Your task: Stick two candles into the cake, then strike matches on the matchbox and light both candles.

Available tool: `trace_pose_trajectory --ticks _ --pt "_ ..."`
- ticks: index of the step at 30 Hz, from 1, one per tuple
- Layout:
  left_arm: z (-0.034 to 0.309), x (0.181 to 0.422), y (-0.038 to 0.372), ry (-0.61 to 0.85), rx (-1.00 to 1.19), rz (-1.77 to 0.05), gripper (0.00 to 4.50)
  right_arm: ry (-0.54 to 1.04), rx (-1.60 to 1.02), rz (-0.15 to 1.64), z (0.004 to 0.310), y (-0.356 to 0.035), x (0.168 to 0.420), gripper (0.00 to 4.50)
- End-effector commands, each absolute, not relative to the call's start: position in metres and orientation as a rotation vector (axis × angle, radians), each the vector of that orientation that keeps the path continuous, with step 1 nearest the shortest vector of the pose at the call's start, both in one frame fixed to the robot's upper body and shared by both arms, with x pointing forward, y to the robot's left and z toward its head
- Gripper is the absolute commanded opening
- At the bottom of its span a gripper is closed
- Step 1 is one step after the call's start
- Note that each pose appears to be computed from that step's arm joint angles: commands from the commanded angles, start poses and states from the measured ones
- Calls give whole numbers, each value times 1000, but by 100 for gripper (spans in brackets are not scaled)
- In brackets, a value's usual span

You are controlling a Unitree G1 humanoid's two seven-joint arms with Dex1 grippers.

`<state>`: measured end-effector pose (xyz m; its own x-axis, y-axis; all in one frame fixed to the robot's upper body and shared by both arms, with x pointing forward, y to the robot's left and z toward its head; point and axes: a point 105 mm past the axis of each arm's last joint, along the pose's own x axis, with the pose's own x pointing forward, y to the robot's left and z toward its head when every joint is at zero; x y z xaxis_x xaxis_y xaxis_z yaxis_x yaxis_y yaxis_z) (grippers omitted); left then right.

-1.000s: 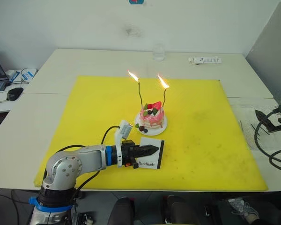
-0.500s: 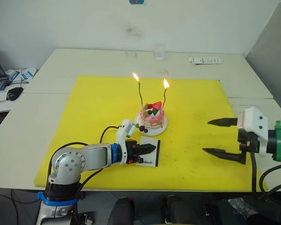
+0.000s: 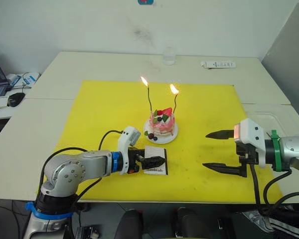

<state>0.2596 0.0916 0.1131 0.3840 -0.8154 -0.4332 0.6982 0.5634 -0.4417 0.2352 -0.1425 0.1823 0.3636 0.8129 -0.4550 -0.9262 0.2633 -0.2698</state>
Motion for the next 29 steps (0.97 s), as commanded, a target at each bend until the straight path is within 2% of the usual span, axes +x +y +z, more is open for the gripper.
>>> trace_pose_trajectory --ticks 1,6,10,13,17,23,29 --pt "127 257 92 609 -111 -1015 447 192 -583 1193 192 -138 234 450" --pt "147 258 111 531 41 -1033 447 168 -619 1174 197 -141 234 450" --pt "167 257 141 443 195 -1043 447 59 -642 1089 214 -149 242 450" --pt "181 268 167 321 318 -971 447 -18 -631 1007 230 -162 248 450" --pt "188 276 206 259 444 -869 447 20 -681 944 238 -192 246 450" --pt "189 269 251 262 590 -801 447 80 -695 926 253 -224 233 450" --pt "187 261 254 265 551 -818 447 81 -685 976 253 -217 234 450"
